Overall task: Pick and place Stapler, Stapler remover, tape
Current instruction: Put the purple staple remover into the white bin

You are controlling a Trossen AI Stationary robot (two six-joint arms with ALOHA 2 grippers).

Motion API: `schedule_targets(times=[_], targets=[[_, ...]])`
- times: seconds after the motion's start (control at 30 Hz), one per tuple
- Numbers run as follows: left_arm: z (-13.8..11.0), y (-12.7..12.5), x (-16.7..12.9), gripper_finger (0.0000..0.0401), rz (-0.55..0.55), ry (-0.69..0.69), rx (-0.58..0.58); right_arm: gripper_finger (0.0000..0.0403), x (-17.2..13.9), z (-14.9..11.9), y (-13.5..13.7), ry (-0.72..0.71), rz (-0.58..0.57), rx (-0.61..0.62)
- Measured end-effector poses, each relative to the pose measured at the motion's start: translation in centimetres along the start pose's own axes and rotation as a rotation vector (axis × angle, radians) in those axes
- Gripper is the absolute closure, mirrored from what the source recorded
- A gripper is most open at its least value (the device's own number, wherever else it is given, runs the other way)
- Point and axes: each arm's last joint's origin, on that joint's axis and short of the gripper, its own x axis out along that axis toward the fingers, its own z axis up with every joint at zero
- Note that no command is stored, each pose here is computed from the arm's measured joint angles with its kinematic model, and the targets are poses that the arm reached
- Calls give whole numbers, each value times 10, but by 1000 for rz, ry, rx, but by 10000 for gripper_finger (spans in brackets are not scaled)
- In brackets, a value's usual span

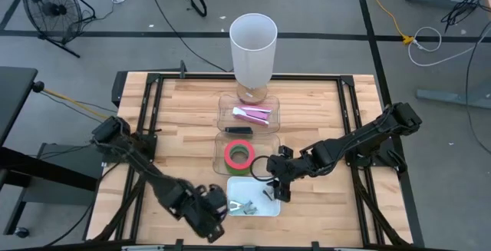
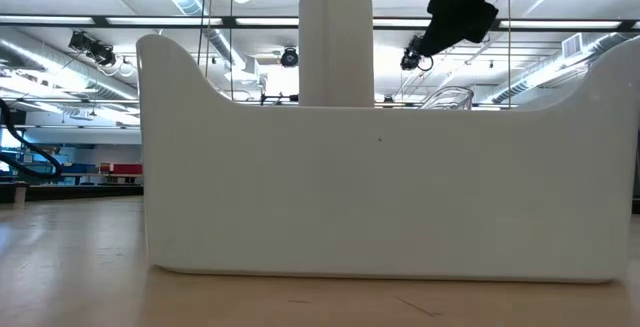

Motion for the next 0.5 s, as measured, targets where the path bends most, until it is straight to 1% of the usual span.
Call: schedule_targets(times=[0.13, 0.27, 0.5], targets=[[33, 0, -4, 311, -3, -72, 80, 175, 0, -1, 0, 8, -5, 23], [62, 9, -1, 311, 0, -123, 113, 175, 0, -2, -1, 18, -11, 39], [98, 20, 3, 311, -25, -194, 181, 175, 0, -2, -1, 20, -13, 39]])
